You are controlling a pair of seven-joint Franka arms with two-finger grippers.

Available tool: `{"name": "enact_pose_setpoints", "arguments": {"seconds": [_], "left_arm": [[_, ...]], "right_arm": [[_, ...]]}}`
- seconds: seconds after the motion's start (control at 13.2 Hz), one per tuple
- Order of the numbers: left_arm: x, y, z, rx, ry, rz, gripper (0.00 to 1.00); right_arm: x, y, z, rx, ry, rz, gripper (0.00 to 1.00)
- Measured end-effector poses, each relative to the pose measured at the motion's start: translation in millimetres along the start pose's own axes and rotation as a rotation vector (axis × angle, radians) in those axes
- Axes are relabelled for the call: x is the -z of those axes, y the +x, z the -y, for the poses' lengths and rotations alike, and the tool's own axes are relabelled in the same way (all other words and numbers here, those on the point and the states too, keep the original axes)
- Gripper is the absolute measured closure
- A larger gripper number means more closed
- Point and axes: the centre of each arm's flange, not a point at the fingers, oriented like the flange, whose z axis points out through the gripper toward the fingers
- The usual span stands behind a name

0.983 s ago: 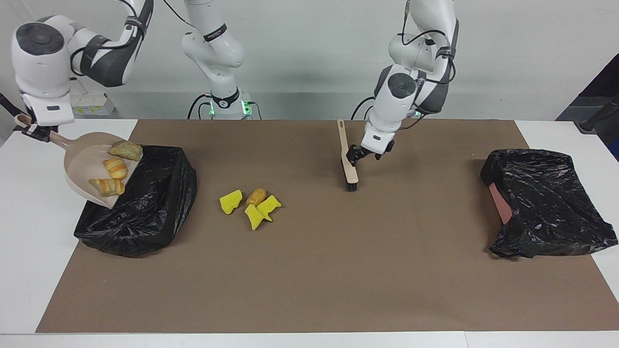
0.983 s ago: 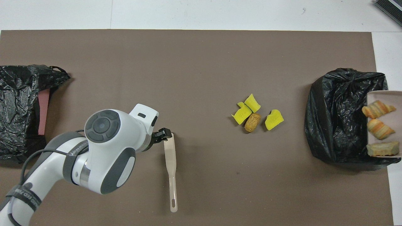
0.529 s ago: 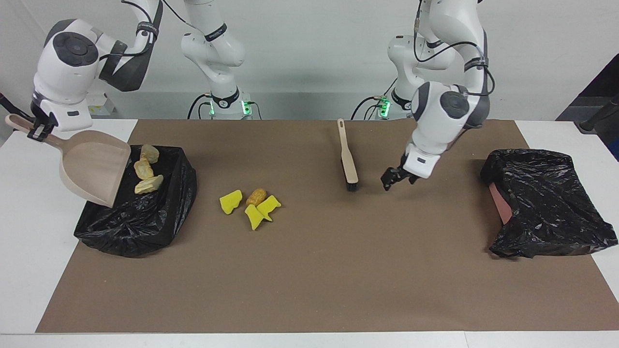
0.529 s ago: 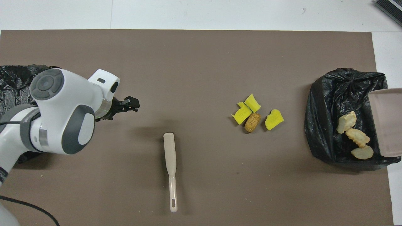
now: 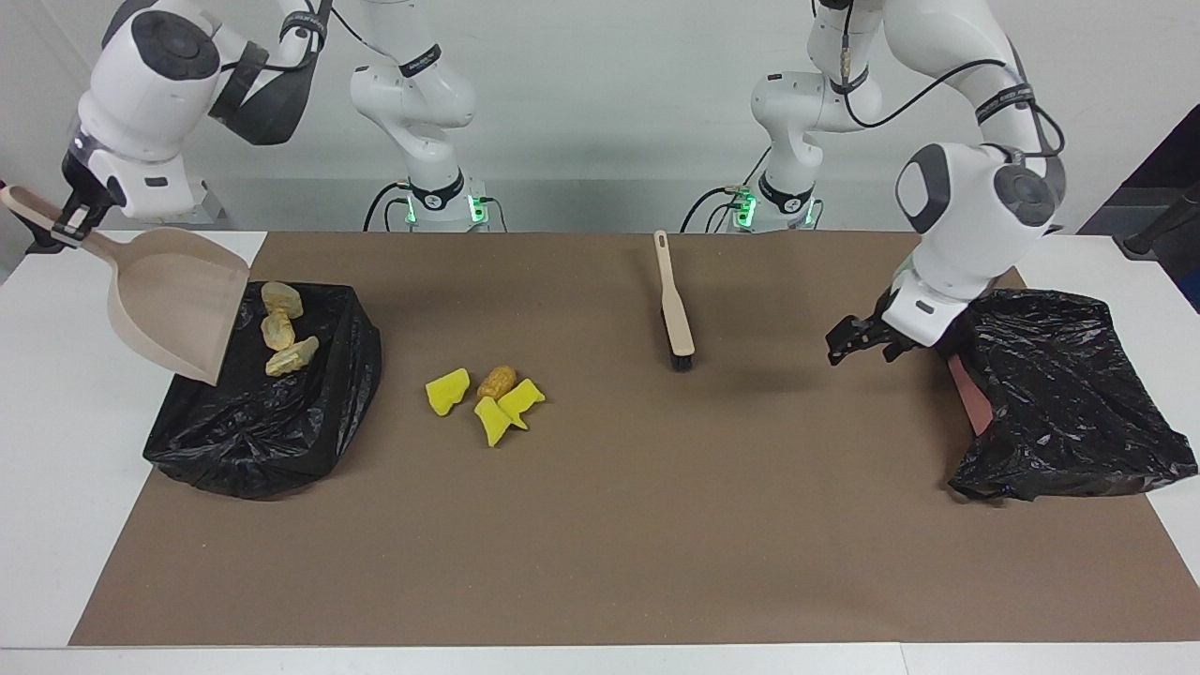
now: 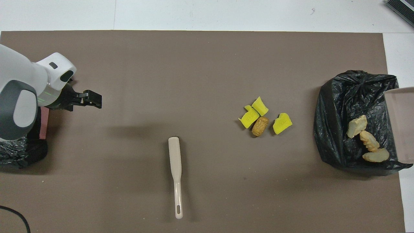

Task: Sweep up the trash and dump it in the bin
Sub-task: 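Tip the dustpan into the bag with the right gripper while the left gripper withdraws, then bring the dustpan back and set it on the table with the right gripper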

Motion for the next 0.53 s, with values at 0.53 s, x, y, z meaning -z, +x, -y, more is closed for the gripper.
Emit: {"name": "enact_pose_setpoints", "arguments": {"seconds": [0.53], "left_arm": [[57, -9, 97, -0.005, 0.017, -0.005, 0.0]], "right_arm": [[74, 90, -1, -0.391, 0.083, -0.306, 0.68]]}}
